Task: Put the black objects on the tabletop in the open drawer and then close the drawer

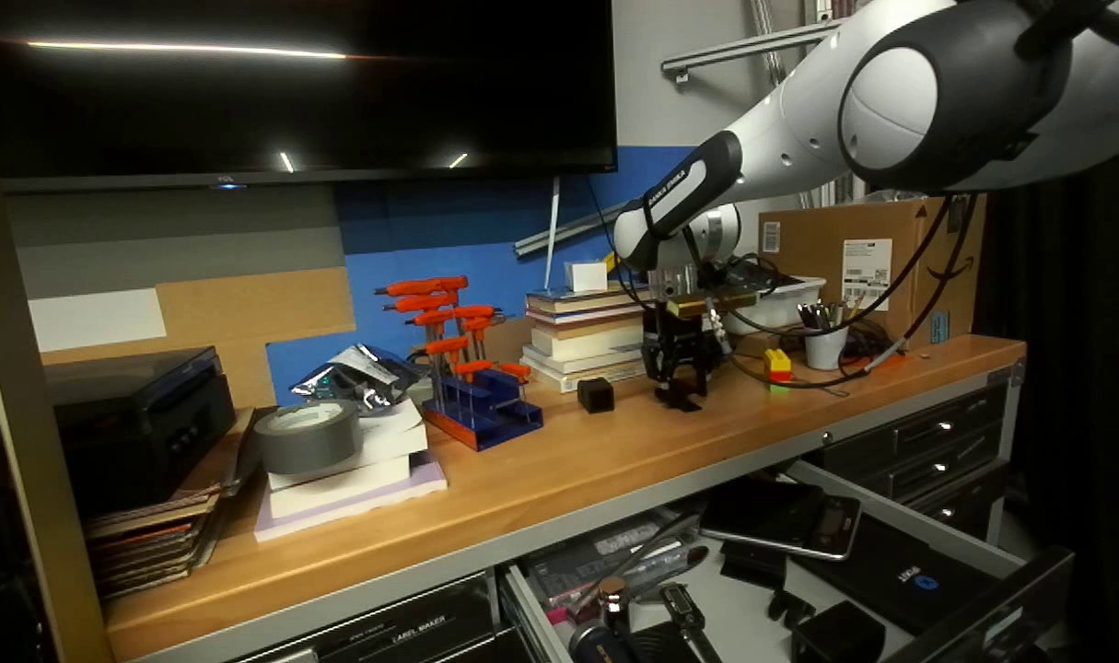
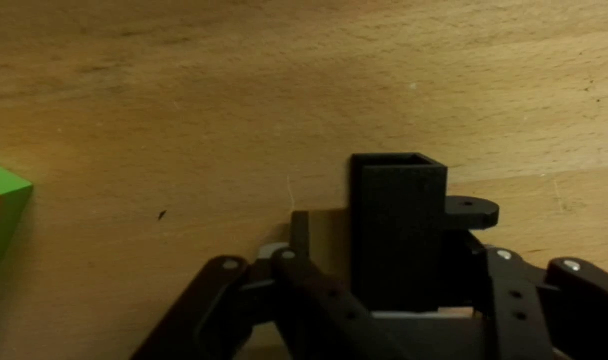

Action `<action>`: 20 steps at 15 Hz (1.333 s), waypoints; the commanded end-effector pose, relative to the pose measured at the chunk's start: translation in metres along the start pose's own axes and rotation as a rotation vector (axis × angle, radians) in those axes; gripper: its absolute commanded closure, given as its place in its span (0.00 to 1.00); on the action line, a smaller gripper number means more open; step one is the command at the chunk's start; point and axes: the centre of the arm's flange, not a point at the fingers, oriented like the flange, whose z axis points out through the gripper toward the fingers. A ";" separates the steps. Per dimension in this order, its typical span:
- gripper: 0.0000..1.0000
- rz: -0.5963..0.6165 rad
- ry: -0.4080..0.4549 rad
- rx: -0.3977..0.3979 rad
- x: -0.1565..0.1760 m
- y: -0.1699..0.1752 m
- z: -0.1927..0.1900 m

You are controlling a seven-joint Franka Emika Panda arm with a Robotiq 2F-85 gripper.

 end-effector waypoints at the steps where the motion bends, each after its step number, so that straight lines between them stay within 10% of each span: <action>1: 0.65 0.011 -0.009 -0.012 0.012 -0.002 -0.009; 4: 0.82 0.011 -0.006 -0.029 0.003 0.015 0.026; 20: 0.78 -0.086 -0.095 0.120 -0.148 -0.029 -0.015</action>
